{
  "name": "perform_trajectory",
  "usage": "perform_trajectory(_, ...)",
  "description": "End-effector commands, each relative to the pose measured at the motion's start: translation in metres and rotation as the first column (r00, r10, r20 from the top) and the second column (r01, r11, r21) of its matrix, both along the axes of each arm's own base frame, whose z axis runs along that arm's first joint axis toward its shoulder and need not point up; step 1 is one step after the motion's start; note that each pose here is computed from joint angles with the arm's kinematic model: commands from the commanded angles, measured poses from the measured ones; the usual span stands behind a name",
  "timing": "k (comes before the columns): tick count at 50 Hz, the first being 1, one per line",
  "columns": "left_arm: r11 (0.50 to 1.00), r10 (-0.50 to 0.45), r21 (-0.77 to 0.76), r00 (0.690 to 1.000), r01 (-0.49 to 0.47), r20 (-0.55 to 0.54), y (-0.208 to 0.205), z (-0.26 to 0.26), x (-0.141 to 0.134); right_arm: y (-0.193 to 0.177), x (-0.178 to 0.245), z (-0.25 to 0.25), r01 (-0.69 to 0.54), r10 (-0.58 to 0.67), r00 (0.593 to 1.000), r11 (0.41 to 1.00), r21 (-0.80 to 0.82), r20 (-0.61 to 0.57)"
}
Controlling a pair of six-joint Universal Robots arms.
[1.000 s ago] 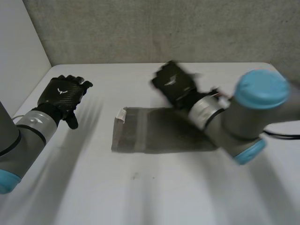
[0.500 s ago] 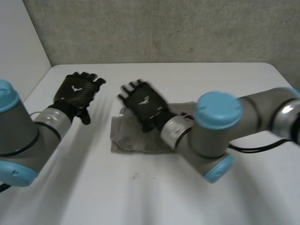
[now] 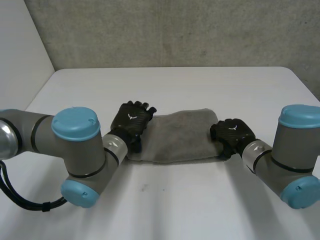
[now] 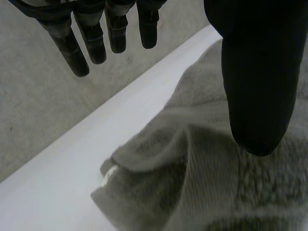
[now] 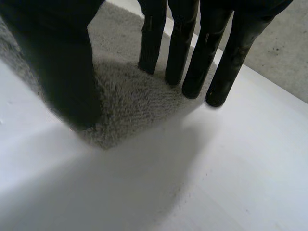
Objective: Fold the towel.
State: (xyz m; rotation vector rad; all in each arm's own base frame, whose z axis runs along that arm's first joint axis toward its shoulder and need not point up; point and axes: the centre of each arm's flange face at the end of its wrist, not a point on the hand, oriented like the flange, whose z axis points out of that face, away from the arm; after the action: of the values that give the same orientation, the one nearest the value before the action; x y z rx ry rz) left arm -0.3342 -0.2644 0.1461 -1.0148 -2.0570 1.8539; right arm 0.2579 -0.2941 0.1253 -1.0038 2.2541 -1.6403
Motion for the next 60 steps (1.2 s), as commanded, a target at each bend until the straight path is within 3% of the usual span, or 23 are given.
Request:
perform_trajectory(1,0.999,0.039,0.02,0.999,-0.039,0.014,0.007,-0.002,0.004,-0.012,0.001,-0.001,0.012,-0.011,1.0,0.997,-0.071,0.016)
perform_trajectory(10,0.999,0.028,-0.026,0.999,-0.028,-0.017,0.032,0.033,0.014,-0.031,0.013,0.049,-0.011,0.01,1.0,0.959,-0.283,-0.007)
perform_trajectory(15,0.995,0.07,-0.068,0.996,-0.073,-0.045,0.03,0.056,0.031,-0.009,0.057,0.075,-0.156,0.133,0.988,0.894,-0.419,-0.084)
perform_trajectory(17,0.986,0.138,-0.087,0.989,-0.143,-0.061,0.02,0.067,0.05,0.022,0.097,0.083,-0.277,0.248,0.961,0.833,-0.479,-0.124)
perform_trajectory(23,0.972,0.198,-0.11,0.977,-0.206,-0.078,0.011,0.08,0.07,0.06,0.138,0.059,-0.436,0.396,0.899,0.767,-0.471,-0.186)
perform_trajectory(25,0.964,0.228,-0.119,0.969,-0.238,-0.089,0.007,0.085,0.081,0.09,0.159,0.036,-0.547,0.512,0.834,0.715,-0.435,-0.208)
perform_trajectory(26,0.964,0.229,-0.119,0.969,-0.238,-0.089,0.007,0.085,0.081,0.09,0.159,0.035,-0.548,0.512,0.833,0.715,-0.435,-0.208)
perform_trajectory(28,0.958,0.252,-0.117,0.963,-0.262,-0.092,0.003,0.086,0.089,0.109,0.17,0.014,-0.625,0.592,0.776,0.674,-0.393,-0.218)
perform_trajectory(30,0.957,0.256,-0.116,0.962,-0.265,-0.093,0.002,0.086,0.09,0.112,0.172,0.008,-0.639,0.607,0.764,0.667,-0.383,-0.218)
perform_trajectory(34,0.959,0.247,-0.116,0.963,-0.259,-0.107,0.003,0.088,0.088,0.11,0.173,0.012,-0.631,0.606,0.769,0.672,-0.387,-0.203)
perform_trajectory(37,0.959,0.24,-0.121,0.962,-0.256,-0.129,0.002,0.092,0.085,0.107,0.171,0.032,-0.588,0.577,0.799,0.694,-0.415,-0.167)
perform_trajectory(39,0.961,0.227,-0.123,0.959,-0.249,-0.167,-0.002,0.098,0.08,0.083,0.158,0.059,-0.452,0.48,0.876,0.791,-0.413,-0.042)
perform_trajectory(40,0.961,0.227,-0.123,0.959,-0.249,-0.167,-0.002,0.098,0.08,0.082,0.158,0.059,-0.451,0.479,0.877,0.791,-0.413,-0.041)
perform_trajectory(41,0.963,0.218,-0.117,0.957,-0.243,-0.191,-0.005,0.099,0.074,0.06,0.144,0.071,-0.34,0.39,0.919,0.857,-0.387,0.055)
perform_trajectory(42,0.963,0.218,-0.117,0.957,-0.243,-0.191,-0.005,0.099,0.074,0.06,0.144,0.071,-0.339,0.389,0.92,0.858,-0.386,0.056)
perform_trajectory(44,0.975,0.182,-0.083,0.955,-0.206,-0.234,-0.009,0.095,0.055,0.03,0.119,0.084,-0.169,0.24,0.943,0.942,-0.291,0.232)
perform_trajectory(46,0.981,0.156,-0.071,0.954,-0.179,-0.258,-0.009,0.095,0.043,0.022,0.109,0.086,-0.128,0.194,0.94,0.963,-0.235,0.28)
perform_trajectory(51,0.992,0.117,-0.014,0.955,-0.126,-0.273,-0.013,0.079,0.016,0.01,0.091,0.074,-0.099,0.125,0.959,0.988,-0.116,0.253)
perform_trajectory(55,0.992,0.113,0.077,0.968,-0.098,-0.223,-0.017,0.049,-0.002,0.0,0.089,0.056,-0.1,0.108,0.967,0.994,-0.047,0.232)
perform_trajectory(60,0.98,0.14,0.162,0.979,-0.116,-0.148,-0.018,0.022,-0.002,-0.001,0.095,0.04,-0.153,0.146,0.964,0.988,0.013,0.223)
